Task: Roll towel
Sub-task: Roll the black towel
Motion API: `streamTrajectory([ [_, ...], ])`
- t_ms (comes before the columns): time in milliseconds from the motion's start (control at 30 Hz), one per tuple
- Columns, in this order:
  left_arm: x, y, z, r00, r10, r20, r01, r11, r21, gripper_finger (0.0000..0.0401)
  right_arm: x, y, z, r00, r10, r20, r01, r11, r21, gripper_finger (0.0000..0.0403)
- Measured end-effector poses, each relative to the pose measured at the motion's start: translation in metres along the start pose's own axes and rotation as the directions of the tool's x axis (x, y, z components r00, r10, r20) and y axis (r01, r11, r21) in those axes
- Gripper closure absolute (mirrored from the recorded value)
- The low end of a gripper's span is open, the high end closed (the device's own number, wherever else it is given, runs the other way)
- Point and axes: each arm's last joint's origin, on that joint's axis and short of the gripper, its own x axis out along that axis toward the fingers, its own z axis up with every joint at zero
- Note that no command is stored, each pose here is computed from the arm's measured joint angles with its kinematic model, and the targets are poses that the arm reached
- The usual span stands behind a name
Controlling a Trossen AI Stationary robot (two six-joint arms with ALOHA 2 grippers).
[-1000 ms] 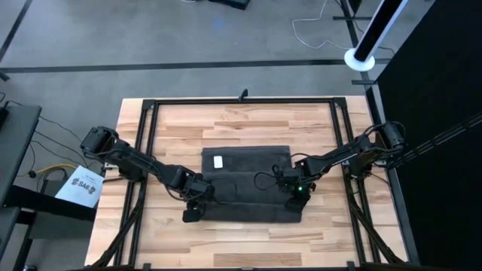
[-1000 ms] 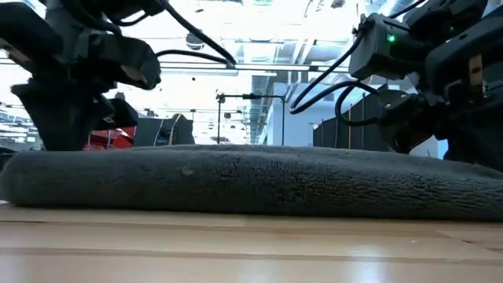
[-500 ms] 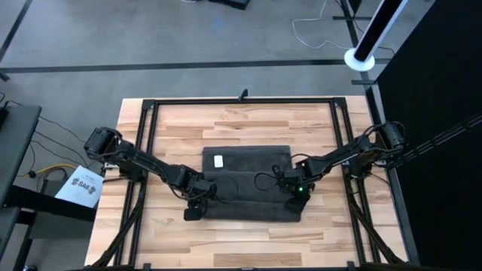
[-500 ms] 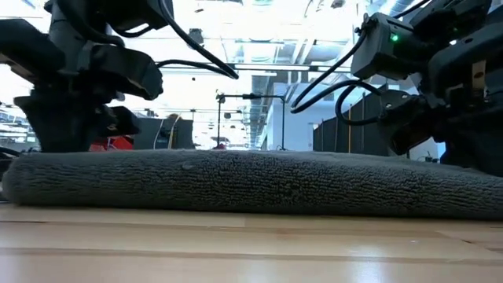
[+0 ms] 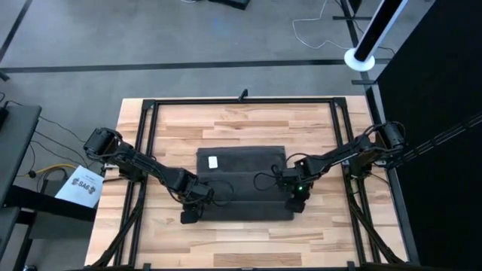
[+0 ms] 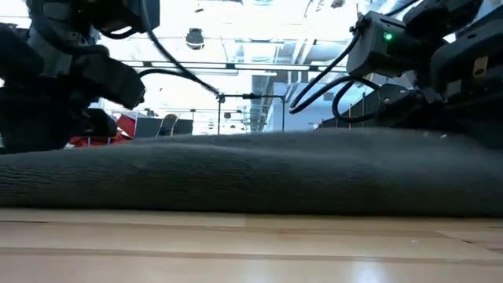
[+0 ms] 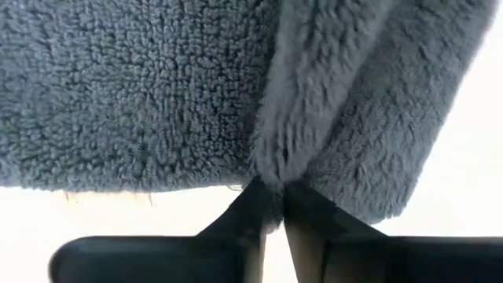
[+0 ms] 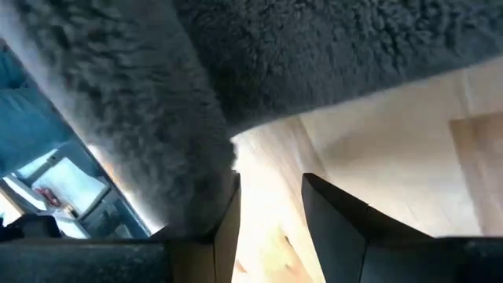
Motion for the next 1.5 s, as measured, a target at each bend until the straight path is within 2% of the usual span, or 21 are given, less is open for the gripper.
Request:
streamTrajectory([
  [133,-0.007,-0.001,0.0,0.999,0.024,-0.042,-0.024,1.0,-0.009,0.0323,-0.013,0.004,-0.001,0.997,-0.05,-0.058,0.049,0.999,-0.012,0.0276],
  [233,-0.015,-0.005,0.006,1.0,0.013,-0.014,-0.013,1.0,-0.005,0.0306,-0.03,0.016,-0.002,0.997,-0.08,-0.02,0.078,0.995,-0.06,0.0276],
  [367,-0.023,-0.01,0.012,1.0,-0.001,0.017,0.001,1.0,-0.001,0.0297,-0.053,0.032,-0.011,0.987,-0.135,0.087,0.143,0.985,-0.096,0.0275],
  [500,-0.033,-0.013,0.017,0.999,0.023,0.041,-0.023,1.0,-0.002,0.0296,-0.073,0.048,-0.027,0.961,-0.136,0.242,0.168,0.979,-0.115,0.0275],
  [633,-0.044,-0.015,0.019,0.999,0.042,0.013,-0.042,0.999,0.013,0.0296,-0.084,0.067,-0.037,0.925,-0.013,0.381,0.091,0.978,-0.19,0.0275],
  [733,-0.06,-0.022,0.023,0.999,0.036,0.019,-0.037,0.997,0.063,0.0296,-0.084,0.087,-0.036,0.885,0.134,0.445,0.011,0.951,-0.308,0.0275],
  [800,-0.069,-0.029,0.027,0.999,0.017,0.046,-0.022,0.993,0.114,0.0296,-0.079,0.104,-0.032,0.842,0.25,0.478,-0.036,0.911,-0.412,0.0275],
  [867,-0.075,-0.036,0.032,0.995,-0.014,0.099,-0.003,0.985,0.173,0.0296,-0.069,0.117,-0.024,0.797,0.322,0.512,-0.017,0.858,-0.513,0.0275],
  [933,-0.075,-0.039,0.038,0.983,-0.043,0.176,0.005,0.977,0.213,0.0296,-0.059,0.12,-0.013,0.772,0.315,0.553,0.038,0.845,-0.534,0.0275],
  [1067,-0.064,-0.039,0.048,0.951,-0.091,0.295,0.025,0.975,0.221,0.0296,-0.035,0.108,0.013,0.746,0.178,0.641,0.15,0.894,-0.423,0.0275],
  [1100,-0.061,-0.037,0.049,0.945,-0.099,0.312,0.032,0.977,0.212,0.0296,-0.028,0.106,0.018,0.748,0.165,0.643,0.164,0.892,-0.42,0.0275],
  [1167,-0.057,-0.032,0.05,0.945,-0.089,0.315,0.028,0.981,0.191,0.0296,-0.017,0.109,0.024,0.744,0.184,0.642,0.2,0.856,-0.477,0.0275],
  [1300,-0.057,-0.028,0.049,0.944,-0.031,0.328,-0.022,0.987,0.158,0.0302,-0.003,0.136,0.023,0.718,0.292,0.632,0.274,0.716,-0.642,0.0273],
  [1433,-0.058,-0.029,0.052,0.934,-0.043,0.355,-0.03,0.98,0.197,0.0315,0.023,0.164,0.016,0.728,0.291,0.621,0.378,0.586,-0.717,0.0259],
  [1500,-0.059,-0.025,0.056,0.929,-0.069,0.364,-0.017,0.974,0.226,0.0321,0.036,0.184,0.006,0.703,0.262,0.661,0.471,0.525,-0.709,0.0249],
])
